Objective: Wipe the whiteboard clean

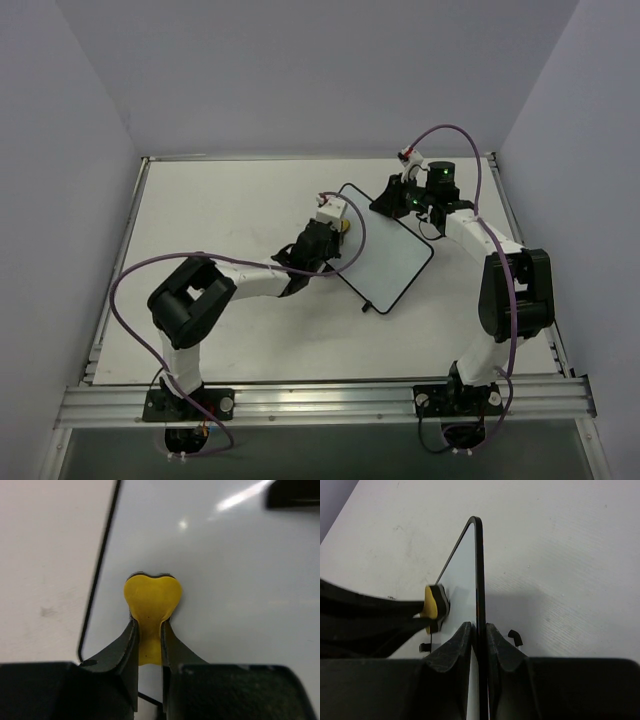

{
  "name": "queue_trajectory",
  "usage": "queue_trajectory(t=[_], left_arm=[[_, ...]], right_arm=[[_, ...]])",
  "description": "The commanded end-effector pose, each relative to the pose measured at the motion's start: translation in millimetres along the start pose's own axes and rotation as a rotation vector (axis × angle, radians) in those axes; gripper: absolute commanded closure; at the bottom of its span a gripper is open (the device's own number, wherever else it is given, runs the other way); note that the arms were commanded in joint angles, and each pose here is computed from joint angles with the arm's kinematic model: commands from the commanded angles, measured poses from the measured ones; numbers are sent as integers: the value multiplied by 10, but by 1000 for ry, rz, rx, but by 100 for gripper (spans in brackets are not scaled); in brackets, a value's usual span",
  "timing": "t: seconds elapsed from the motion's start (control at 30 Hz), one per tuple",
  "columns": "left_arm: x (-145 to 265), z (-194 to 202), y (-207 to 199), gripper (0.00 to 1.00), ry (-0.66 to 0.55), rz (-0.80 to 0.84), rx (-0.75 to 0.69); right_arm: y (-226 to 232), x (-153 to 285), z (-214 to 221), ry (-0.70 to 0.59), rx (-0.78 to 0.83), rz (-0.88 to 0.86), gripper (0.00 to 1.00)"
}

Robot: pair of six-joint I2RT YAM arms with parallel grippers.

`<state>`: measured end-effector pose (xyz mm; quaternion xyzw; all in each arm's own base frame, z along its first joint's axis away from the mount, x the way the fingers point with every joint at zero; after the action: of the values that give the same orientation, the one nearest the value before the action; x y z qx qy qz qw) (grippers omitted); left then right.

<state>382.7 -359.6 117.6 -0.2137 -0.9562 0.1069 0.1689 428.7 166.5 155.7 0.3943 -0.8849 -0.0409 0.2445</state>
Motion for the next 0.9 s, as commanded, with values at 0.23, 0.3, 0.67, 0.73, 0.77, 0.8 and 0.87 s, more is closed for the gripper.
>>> queue_trajectory(t=[0.23,0.3,0.67,0.73,0.77,0.8,0.87], left_arm=[[-38,-215,466,98,-17,-57,21],[-27,-180,433,98,-17,-49,19],[119,60,-307,98,-14,86,-37],[154,61,-459,98,-24,105,-46],[170,80,-532,98,-21,120,-51],[214,124,-662,98,-17,145,-58],[241,92,-806,98,-28,167,-66]], right_arm=[[273,14,91,35,3,-78,100],[278,18,82,34,4,-80,100],[279,21,87,35,3,-78,100],[276,21,80,34,4,-77,100],[278,12,98,38,2,-78,100],[280,15,86,36,4,-78,100],[276,13,101,40,1,-77,100]])
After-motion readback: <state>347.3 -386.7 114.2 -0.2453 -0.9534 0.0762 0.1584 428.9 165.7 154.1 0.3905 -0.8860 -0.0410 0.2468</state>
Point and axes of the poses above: each gripper's point midway between its finger pads, its own x axis back along the fingers, its own y axis along the line the jaws close on, z = x × y, the point moved 1 cm from there along x, back along the fingers, and after that the axes turned 10 degrees about x, right-handed, at the moved point
